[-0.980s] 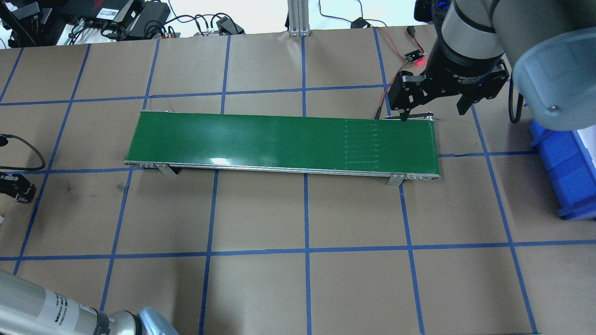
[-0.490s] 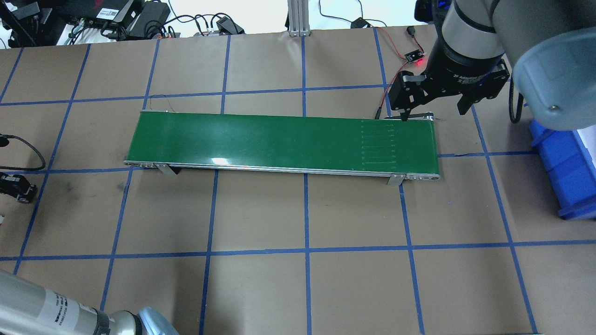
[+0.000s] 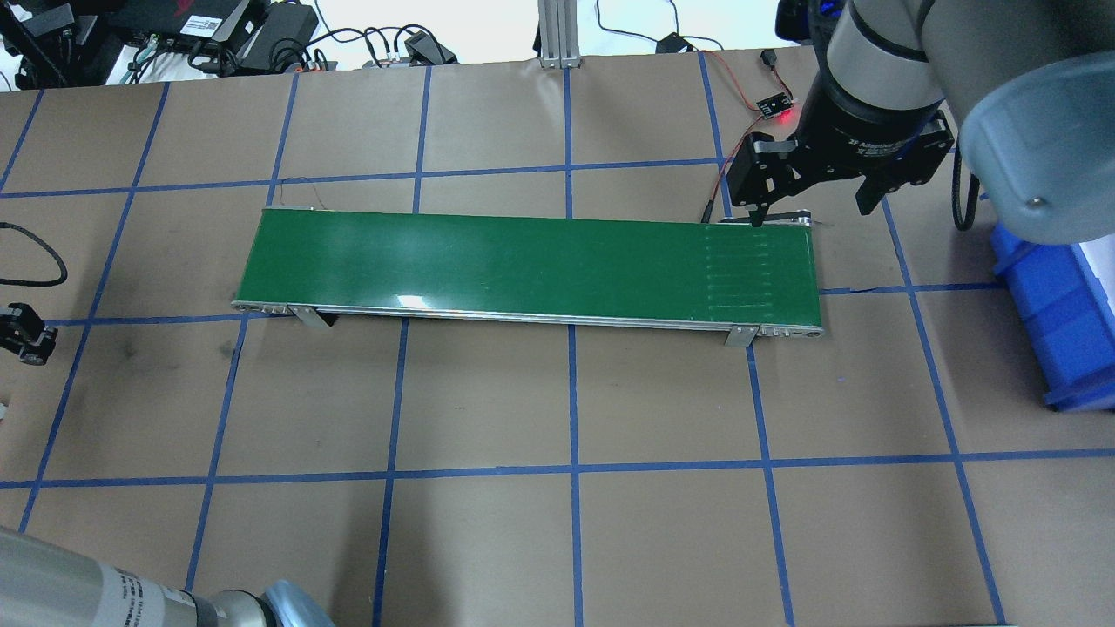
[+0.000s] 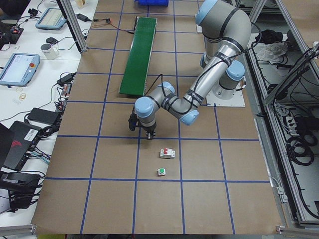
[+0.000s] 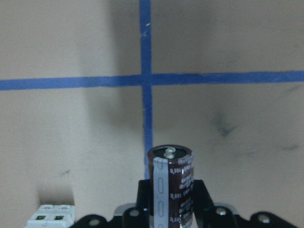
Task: Move capacitor from left to right
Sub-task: 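Carry the capacitor with the left gripper toward the conveyor's near end, then lower the capacitor onto the green belt and open the left gripper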
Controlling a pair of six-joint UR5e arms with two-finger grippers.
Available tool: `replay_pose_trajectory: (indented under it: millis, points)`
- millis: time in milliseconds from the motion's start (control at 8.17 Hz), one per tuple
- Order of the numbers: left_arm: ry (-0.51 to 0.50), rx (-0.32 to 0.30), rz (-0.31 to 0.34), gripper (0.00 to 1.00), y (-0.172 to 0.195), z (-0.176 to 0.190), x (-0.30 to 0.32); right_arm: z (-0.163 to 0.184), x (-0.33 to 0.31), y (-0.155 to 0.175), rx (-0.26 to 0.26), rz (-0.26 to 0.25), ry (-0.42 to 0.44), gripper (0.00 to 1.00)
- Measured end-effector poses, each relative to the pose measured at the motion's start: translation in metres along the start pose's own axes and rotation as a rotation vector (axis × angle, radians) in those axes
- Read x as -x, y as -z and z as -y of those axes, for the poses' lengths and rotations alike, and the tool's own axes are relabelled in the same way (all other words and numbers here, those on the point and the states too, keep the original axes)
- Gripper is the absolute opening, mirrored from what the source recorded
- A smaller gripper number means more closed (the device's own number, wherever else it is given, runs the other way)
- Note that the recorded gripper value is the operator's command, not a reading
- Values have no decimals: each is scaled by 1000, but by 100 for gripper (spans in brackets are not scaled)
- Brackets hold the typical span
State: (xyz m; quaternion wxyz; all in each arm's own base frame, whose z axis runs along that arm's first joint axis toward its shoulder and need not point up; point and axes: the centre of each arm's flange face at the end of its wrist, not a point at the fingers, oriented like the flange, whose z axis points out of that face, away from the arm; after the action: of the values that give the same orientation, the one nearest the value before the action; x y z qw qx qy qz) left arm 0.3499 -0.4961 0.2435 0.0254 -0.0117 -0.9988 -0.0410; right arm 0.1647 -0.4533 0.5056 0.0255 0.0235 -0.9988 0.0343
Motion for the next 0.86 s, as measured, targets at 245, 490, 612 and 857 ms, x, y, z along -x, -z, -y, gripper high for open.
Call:
replay_pose_trajectory:
  millis: [245, 490, 612, 857]
  points:
    - [-24, -9, 22, 0, 41, 29, -79, 0, 0, 0, 0, -1, -1, 100]
    - [-119, -17, 42, 0, 54, 64, -168, 0, 0, -1, 2, -2, -1, 100]
    - [-135, -16, 45, 0, 53, 75, -203, 0, 0, 0, 2, -2, 0, 100]
    - [-142, -14, 51, 0, 47, 92, -265, -1, 0, 0, 2, -4, 0, 100]
